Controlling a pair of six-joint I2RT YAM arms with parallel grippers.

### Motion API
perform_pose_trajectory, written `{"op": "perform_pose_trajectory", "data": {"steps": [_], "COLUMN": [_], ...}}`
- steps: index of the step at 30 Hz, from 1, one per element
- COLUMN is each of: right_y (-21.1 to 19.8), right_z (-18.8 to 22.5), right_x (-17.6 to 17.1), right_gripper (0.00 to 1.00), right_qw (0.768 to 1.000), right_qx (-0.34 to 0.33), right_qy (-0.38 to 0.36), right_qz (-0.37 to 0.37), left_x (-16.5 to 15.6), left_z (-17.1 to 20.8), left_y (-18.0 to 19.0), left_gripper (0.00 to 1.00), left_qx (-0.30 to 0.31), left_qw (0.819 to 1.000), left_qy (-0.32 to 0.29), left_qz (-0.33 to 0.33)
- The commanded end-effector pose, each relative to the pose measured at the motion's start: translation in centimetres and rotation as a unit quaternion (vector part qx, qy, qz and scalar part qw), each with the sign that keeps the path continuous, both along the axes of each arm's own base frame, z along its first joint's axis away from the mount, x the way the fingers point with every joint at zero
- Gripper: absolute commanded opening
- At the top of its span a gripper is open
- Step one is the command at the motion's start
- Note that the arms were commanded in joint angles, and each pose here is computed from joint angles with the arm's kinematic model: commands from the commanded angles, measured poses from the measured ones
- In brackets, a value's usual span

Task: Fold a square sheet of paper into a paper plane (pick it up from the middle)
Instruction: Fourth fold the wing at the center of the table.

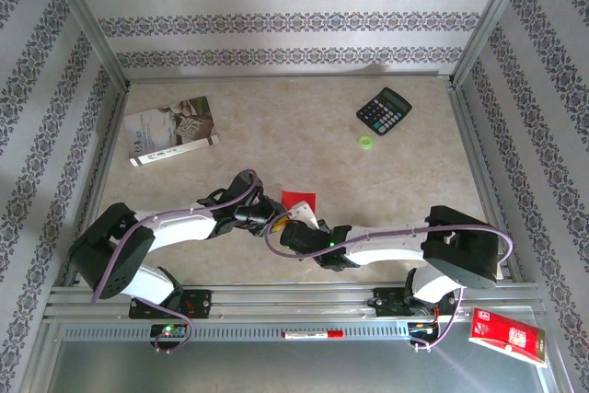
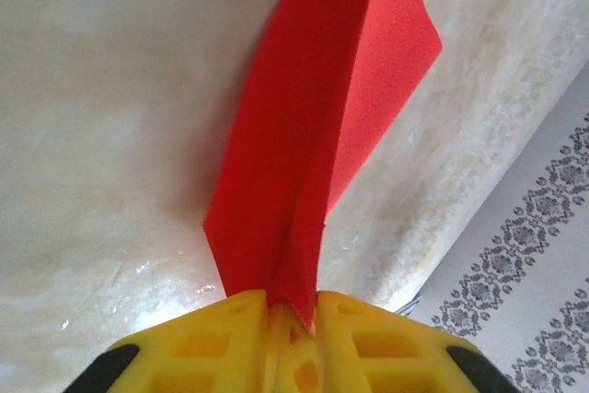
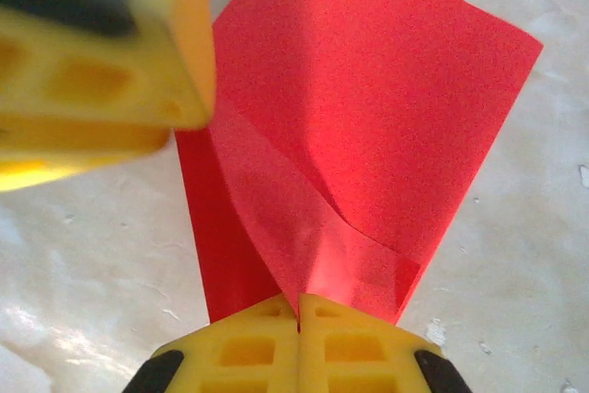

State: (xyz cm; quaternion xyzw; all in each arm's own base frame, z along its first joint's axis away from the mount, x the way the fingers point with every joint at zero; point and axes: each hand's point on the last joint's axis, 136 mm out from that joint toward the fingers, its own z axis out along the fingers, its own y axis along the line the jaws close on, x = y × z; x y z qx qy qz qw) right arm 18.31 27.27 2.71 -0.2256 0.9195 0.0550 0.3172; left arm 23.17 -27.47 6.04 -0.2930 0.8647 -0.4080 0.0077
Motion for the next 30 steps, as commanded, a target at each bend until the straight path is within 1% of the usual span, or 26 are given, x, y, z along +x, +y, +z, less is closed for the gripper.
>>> {"op": "perform_pose_trajectory", "data": {"steps": [1,2,4,6,9,13,16,18,21,23,25,26,30], "right_y": [0.1,0.1,0.1,0.2,0.4,0.6,0.7,0.6,0.2,0.0,-0.2,-0.2,-0.3], "right_z": [0.5,0.4,0.3,0.3,0.7,1.2,1.4,1.4,1.5,1.1,0.9,0.8,0.1], "right_x": [0.3,0.3,0.2,0.1,0.2,0.4,0.5,0.7,0.8,0.8,0.7,0.6,0.2], "right_gripper": [0.0,0.0,0.0,0.0,0.0,0.0,0.0,0.0,0.0,0.0,0.0,0.0,0.0], "right_qw": [0.999,0.999,0.998,0.997,0.994,0.989,0.987,0.989,0.99,0.99,0.989,0.988,0.988], "right_qx": [0.03,0.04,0.059,0.076,0.102,0.139,0.143,0.13,0.116,0.12,0.127,0.131,0.129], "right_qy": [-0.011,-0.01,-0.012,-0.013,-0.021,-0.026,-0.032,-0.037,-0.039,-0.028,-0.019,-0.015,-0.004], "right_qz": [0.01,0.014,0.019,0.027,0.036,0.049,0.06,0.067,0.073,0.075,0.074,0.078,0.082], "left_x": [0.2,0.3,0.4,0.3,0.0,0.2,0.5,0.6,0.9,1.2,1.4,1.5,1.7], "left_z": [1.6,2.0,2.7,3.0,2.6,2.8,3.5,3.5,3.0,2.7,2.3,2.2,2.5], "left_y": [0.9,1.3,2.0,2.4,2.4,1.8,1.1,0.8,1.2,1.6,2.2,2.4,1.7], "left_gripper": [0.32,0.36,0.4,0.4,0.38,0.31,0.31,0.31,0.34,0.35,0.35,0.35,0.28], "left_qx": [0.011,0.017,0.032,0.041,0.044,0.042,0.042,0.041,0.036,0.036,0.049,0.053,0.039], "left_qw": [0.999,0.999,0.998,0.996,0.996,0.995,0.993,0.993,0.994,0.995,0.994,0.994,0.993], "left_qy": [-0.036,-0.046,-0.063,-0.073,-0.071,-0.079,-0.091,-0.091,-0.085,-0.083,-0.085,-0.086,-0.09], "left_qz": [-0.003,-0.004,-0.004,-0.005,-0.015,-0.034,-0.059,-0.067,-0.058,-0.053,-0.049,-0.049,-0.059]}}
